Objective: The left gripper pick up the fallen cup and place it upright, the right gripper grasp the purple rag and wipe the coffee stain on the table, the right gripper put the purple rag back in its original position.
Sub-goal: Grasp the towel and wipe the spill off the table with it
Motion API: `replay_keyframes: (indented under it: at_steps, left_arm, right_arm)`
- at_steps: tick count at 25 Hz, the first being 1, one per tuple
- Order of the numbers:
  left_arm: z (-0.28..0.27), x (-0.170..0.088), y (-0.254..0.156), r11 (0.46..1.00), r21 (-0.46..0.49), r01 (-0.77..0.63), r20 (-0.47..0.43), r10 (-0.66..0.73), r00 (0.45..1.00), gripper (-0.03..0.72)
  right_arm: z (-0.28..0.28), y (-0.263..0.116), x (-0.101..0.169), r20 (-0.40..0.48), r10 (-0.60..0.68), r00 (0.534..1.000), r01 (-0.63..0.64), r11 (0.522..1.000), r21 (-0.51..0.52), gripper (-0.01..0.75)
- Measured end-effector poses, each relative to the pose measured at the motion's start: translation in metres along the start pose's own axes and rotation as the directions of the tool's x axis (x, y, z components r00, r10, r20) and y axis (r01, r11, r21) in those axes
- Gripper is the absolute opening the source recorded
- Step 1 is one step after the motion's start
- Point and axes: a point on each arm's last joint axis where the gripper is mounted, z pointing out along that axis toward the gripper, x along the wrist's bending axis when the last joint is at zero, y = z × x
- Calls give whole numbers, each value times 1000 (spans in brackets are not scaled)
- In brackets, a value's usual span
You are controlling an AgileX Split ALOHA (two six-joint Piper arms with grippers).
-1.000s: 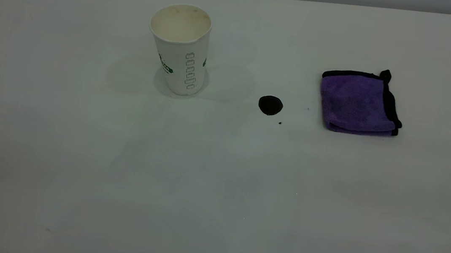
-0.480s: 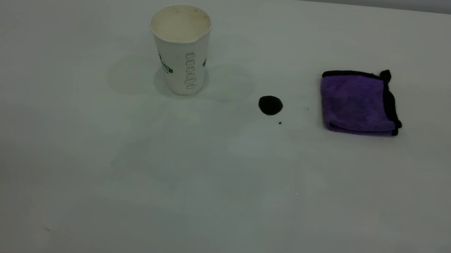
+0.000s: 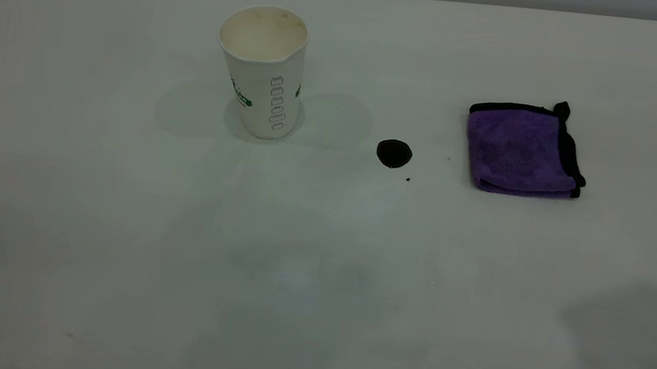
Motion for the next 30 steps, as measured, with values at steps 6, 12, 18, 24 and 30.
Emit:
replay_keyframes:
  at_steps: [6,12,18,24,30]
  left_arm:
    - [0,0,0,1000,1,0,0,0,1000,513]
    - [0,0,0,1000,1,0,0,0,1000,513]
    - [0,0,0,1000,1,0,0,0,1000,513]
    - [0,0,0,1000,1,0,0,0,1000,513]
    - [0,0,0,1000,1,0,0,0,1000,513]
  right_arm:
    - [65,-5,-24,10,41,999,-42,990,131,583]
    - [132,-14,-19,-7,4,1000,-2,966,259,555]
    - [198,-11,-18,-19,4,1000,3,941,339,554]
    - [254,-4,-30,-6,21,1000,-17,925,378,553]
    - [299,6,-40,-4,14,1000,-11,908,419,553]
